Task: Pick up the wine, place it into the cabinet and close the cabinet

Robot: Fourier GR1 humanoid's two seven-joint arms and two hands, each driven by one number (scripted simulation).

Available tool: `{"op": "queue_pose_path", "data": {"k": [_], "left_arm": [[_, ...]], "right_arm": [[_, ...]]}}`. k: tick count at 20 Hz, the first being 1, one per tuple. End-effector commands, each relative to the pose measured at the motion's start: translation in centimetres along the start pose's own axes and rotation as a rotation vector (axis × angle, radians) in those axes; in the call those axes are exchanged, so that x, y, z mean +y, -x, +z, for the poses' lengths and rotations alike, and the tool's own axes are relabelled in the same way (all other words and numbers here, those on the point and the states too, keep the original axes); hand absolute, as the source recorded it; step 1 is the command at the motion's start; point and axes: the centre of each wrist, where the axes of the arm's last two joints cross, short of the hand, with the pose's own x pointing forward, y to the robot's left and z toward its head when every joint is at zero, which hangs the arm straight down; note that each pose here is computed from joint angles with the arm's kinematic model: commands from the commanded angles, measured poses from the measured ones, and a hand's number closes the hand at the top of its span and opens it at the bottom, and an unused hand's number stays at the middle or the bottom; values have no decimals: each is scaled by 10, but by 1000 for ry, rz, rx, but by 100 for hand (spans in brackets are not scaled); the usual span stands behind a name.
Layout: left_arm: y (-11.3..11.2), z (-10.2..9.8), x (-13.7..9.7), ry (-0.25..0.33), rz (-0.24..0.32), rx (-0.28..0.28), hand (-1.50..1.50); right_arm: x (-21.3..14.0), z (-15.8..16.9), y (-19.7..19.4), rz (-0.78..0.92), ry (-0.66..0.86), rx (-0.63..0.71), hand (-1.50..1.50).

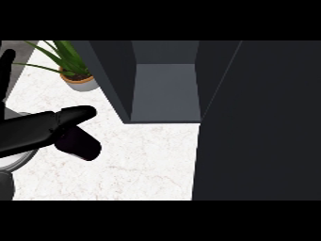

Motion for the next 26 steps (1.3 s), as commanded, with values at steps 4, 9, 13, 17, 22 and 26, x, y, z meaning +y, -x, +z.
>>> {"op": "queue_pose_path", "data": {"k": [4,9,13,17,22,26], "left_arm": [[7,-1,41,-29,-38,45,-150],[39,2,58,-45,-23,86,-150],[71,2,65,-55,-14,120,-150],[91,8,70,-70,-10,169,-150],[134,-7,71,-37,-60,177,-150],[150,3,83,-35,-24,186,-150]], "right_arm": [[-4,23,-47,14,5,-93,-150],[3,35,-47,9,-1,-90,-150],[4,27,-48,-6,-1,-85,-150],[3,36,-51,17,-14,-95,-150],[2,28,-48,13,2,-92,-150],[8,40,-55,-26,0,-105,-150]]}}
